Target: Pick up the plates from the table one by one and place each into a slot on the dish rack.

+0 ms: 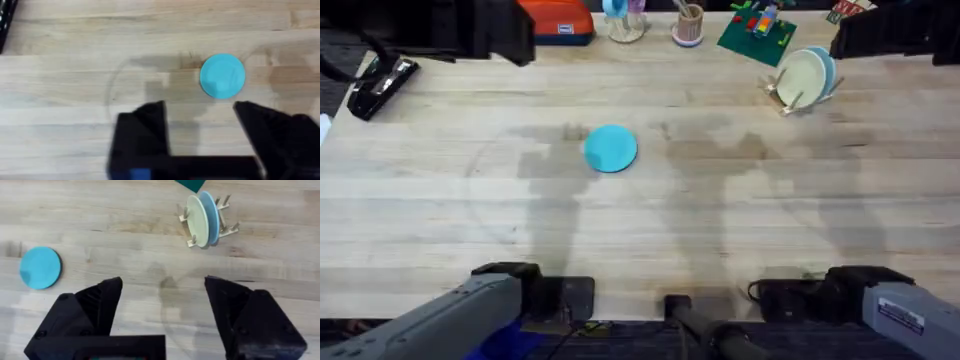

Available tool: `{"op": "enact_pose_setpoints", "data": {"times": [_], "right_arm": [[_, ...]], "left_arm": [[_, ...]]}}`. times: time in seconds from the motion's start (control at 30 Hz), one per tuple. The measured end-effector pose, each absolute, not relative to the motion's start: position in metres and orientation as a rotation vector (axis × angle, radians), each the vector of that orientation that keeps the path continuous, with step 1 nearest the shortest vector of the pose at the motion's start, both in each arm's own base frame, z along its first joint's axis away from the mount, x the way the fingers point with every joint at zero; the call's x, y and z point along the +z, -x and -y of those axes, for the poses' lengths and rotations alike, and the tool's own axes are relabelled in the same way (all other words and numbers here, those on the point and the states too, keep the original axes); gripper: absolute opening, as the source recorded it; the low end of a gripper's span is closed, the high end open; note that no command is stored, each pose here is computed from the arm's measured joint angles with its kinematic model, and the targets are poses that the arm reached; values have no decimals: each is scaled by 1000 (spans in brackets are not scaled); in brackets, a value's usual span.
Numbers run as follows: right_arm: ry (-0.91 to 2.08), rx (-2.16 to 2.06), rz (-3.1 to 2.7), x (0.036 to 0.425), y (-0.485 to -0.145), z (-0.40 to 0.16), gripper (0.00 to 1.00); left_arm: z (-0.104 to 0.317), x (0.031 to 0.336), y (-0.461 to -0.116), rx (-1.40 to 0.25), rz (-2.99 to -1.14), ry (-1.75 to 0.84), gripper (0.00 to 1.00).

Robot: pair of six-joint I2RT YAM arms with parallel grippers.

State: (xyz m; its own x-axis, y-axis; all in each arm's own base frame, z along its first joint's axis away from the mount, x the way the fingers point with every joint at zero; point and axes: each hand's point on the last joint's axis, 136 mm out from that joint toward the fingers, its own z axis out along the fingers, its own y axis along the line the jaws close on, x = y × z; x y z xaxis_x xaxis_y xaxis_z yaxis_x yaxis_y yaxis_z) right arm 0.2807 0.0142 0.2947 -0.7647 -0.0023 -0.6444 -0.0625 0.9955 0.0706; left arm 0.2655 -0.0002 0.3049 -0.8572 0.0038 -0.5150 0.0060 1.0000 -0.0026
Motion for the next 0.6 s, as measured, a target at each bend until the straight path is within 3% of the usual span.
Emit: {"op": "enact_pose_setpoints", "data": {"times": [0.1, 0.17, 0.37, 0.6], "right_arm": [[45, 114, -2439, 295, -281, -14, 994], [45, 114, -2439, 295, -281, -14, 994], [45, 114, -2439, 295, -281, -14, 994], [45, 114, -2439, 295, -281, -14, 995]], "left_arm": [[0, 305, -265, -4, -2601, -12, 310], [0, 305, -265, -2, -2602, -18, 79], [0, 302, -261, -6, -2624, -12, 42], [22, 301, -255, -210, -2639, -27, 42]]}}
